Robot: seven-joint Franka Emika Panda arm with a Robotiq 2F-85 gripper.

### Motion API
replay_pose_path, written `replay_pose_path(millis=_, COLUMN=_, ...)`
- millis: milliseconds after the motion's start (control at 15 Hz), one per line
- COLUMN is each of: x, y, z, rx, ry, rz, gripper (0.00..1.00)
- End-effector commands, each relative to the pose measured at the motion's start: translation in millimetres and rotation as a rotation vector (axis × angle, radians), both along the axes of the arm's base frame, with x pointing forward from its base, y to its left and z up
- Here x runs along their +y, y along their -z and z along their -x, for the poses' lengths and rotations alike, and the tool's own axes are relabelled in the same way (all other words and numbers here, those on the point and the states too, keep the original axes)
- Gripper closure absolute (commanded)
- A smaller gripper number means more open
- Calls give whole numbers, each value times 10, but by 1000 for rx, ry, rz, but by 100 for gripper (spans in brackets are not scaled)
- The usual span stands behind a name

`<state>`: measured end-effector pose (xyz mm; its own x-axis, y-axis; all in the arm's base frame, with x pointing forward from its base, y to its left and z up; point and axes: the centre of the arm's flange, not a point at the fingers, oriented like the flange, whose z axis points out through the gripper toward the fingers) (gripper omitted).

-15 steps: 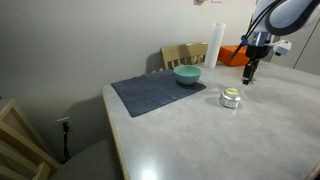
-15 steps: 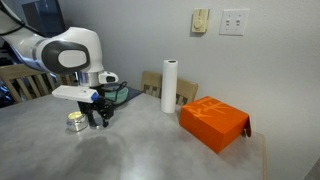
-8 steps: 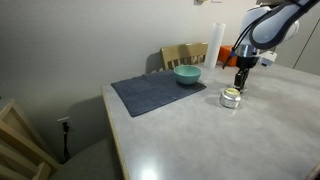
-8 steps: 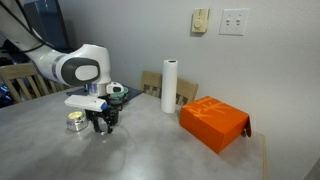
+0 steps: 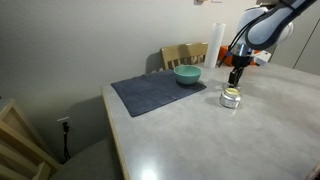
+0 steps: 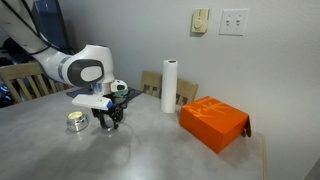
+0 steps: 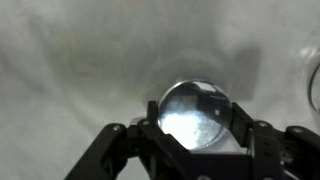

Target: Remove the silver lid from the silver container on the table

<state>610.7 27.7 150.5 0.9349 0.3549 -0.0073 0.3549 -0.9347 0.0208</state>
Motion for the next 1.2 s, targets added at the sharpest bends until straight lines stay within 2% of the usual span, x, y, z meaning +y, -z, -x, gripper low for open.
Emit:
replay_pose_path(millis=0, x=-6, y=89, z=-72, rx=-12, ry=-1, rz=0, gripper=56)
replay_pose_path(millis=533, x=1, y=186, z=-154, rx=4, ry=-3, rz=8, gripper=56)
replay_pose_path(millis=600, x=3, y=180, z=-157, rx=3, ry=-4, rz=8, gripper=51)
replay_pose_path(millis=667, x=2, y=172, z=-157, rx=2, ry=-5, rz=7, gripper=8)
replay_pose_path(millis=867, x=1, y=162, z=-157, rx=2, ry=-7, rz=3, gripper=0)
replay_pose_path(millis=1133, x=27, y=93, z=-120, rx=-8, ry=-8, rz=-4, gripper=0)
